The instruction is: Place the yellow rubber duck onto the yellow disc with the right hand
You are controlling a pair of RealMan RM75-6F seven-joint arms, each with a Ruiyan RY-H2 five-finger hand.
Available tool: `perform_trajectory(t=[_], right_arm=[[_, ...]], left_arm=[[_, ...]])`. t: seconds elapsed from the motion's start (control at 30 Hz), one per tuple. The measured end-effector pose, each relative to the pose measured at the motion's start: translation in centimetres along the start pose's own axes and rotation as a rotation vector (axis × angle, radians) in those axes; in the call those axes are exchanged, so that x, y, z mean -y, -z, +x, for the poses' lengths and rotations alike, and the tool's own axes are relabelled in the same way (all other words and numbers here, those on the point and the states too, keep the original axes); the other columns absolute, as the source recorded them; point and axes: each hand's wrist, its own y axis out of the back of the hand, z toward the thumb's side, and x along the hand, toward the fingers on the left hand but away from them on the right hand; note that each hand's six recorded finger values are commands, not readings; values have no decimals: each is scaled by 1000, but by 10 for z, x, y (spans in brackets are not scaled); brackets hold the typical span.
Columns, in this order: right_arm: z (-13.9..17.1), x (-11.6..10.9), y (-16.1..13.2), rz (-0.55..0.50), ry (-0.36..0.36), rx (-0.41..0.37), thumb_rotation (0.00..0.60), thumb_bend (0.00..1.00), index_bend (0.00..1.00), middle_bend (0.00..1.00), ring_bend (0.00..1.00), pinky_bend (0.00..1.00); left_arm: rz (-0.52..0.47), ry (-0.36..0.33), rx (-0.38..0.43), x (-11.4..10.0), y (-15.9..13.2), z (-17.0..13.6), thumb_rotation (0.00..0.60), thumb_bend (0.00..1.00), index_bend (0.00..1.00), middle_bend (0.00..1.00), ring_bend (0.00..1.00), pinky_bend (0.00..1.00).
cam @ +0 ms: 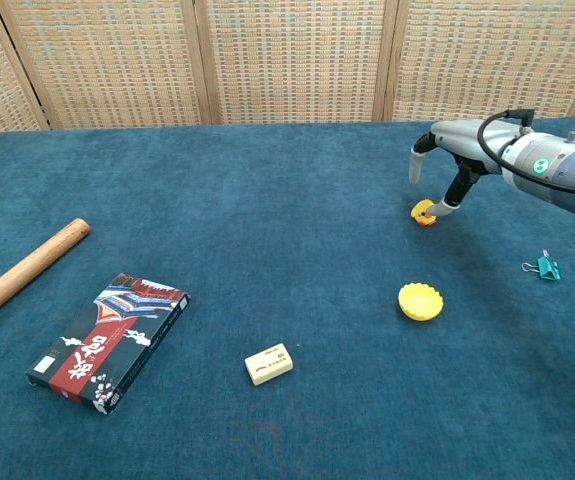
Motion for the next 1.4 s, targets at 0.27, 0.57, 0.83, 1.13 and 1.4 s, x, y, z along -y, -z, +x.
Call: perform_trajectory(t=[0.27,0.57,0.83,1.13,1.4], right_arm=[[-6,9,3,8,-22,11,600,202,401,155,0,105],[-9,17,8,20,-44,25,600,202,416,170,0,105],[-13,21,9,26,-60,32,600,202,424,174,0,105],[-20,25,11,42,-81,45,600,202,434,183,0,105],[-24,28,6,51,-85,40,600,202,478,218,0,108]], left_arm=[[2,-1,-2,0,-1,0,600,116,0,0,0,0],[5,4,0,1,-1,0,600,116,0,0,0,0],[9,4,2,2,-3,0,600,117,0,0,0,0],[10,5,-3,2,-2,1,600,117,0,0,0,0],[12,10,0,4,-3,2,600,116,0,0,0,0]])
